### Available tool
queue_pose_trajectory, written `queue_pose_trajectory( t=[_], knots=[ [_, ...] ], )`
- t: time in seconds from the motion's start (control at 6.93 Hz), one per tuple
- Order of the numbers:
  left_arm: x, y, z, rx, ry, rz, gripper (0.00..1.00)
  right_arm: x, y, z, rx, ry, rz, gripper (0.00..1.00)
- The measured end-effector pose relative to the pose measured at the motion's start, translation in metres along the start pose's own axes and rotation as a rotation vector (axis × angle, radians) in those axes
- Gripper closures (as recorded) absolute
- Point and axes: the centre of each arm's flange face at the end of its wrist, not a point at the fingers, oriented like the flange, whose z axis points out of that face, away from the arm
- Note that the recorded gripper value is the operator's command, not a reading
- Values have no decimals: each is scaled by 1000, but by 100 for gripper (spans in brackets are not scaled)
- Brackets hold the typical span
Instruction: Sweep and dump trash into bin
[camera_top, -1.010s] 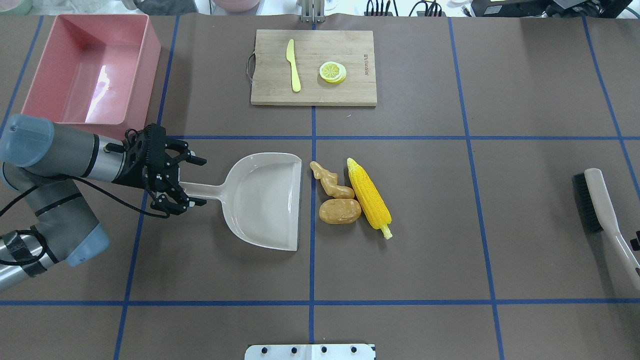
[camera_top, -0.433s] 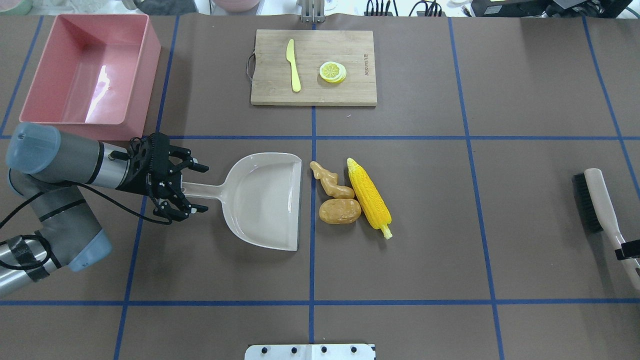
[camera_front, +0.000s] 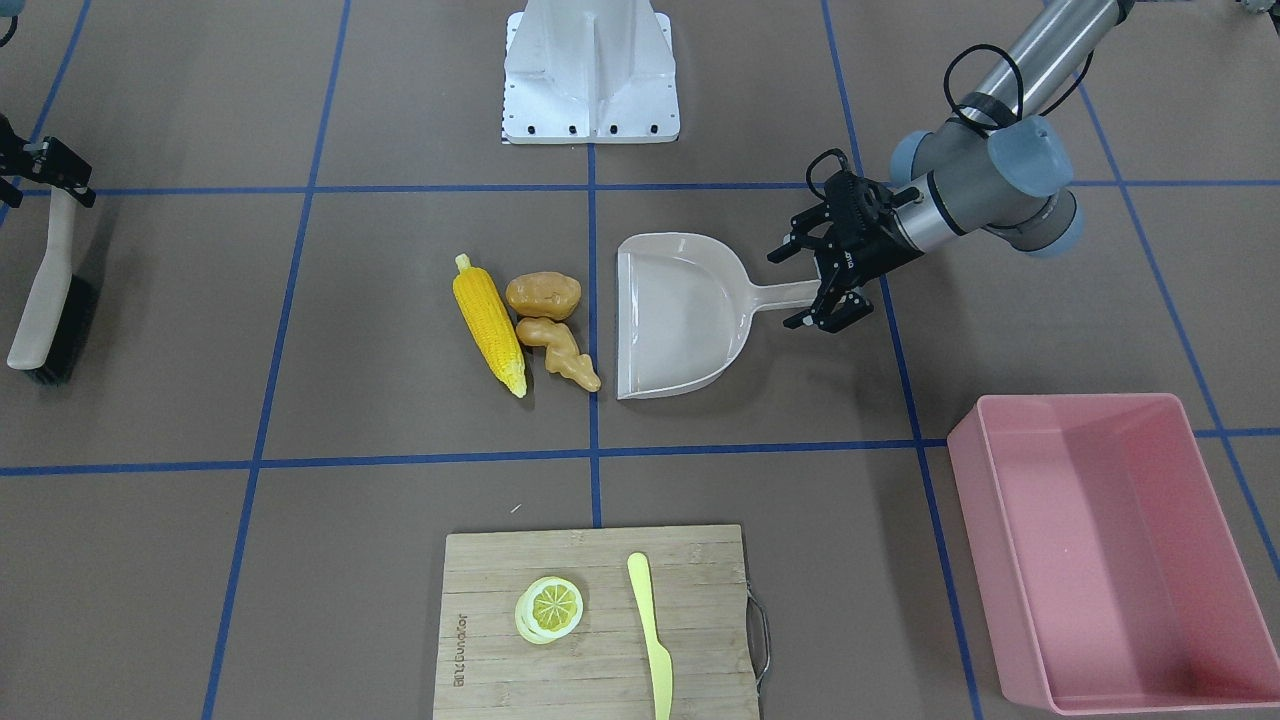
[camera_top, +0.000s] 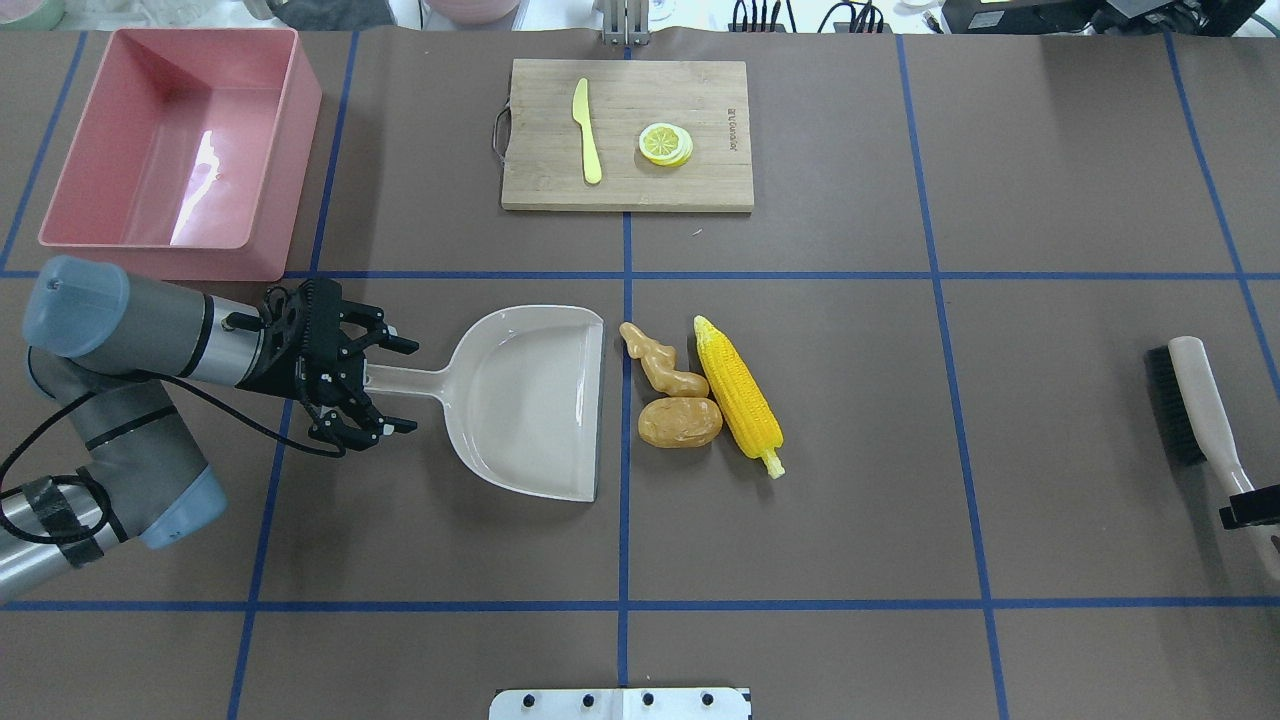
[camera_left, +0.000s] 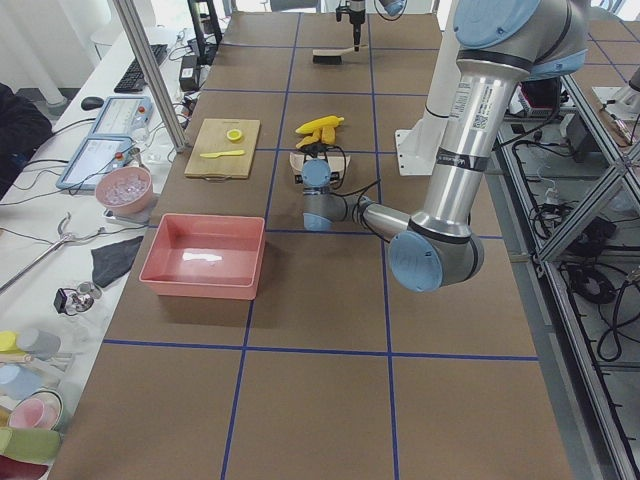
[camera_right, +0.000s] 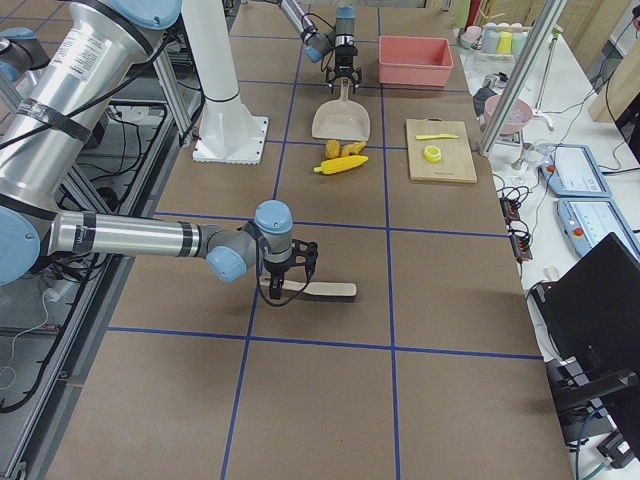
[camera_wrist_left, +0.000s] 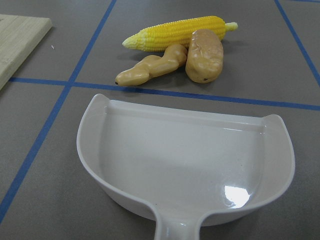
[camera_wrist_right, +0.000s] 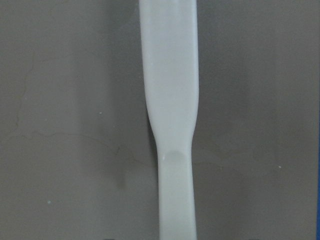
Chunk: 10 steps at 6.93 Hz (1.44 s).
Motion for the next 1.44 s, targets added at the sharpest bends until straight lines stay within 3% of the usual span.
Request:
queue_pose_trajectory(
  t=[0.29, 0.58, 0.72, 1.01, 1.44],
  knots=[
    [7, 3, 15, 1, 23, 3, 2, -3, 2, 7, -9, 13, -16, 37],
    [13, 1, 29, 6, 24, 9, 2, -4, 3, 10, -14, 17, -24, 95],
    [15, -1, 33, 9, 23, 11, 2, -5, 4, 10, -16, 17, -25, 100],
    [16, -3, 35, 12, 24, 12, 2, -6, 7, 6, -21, 8, -30, 100],
    [18, 2, 26, 9, 20, 2, 2, -44, 10, -27, -29, -73, -57, 100]
  ],
)
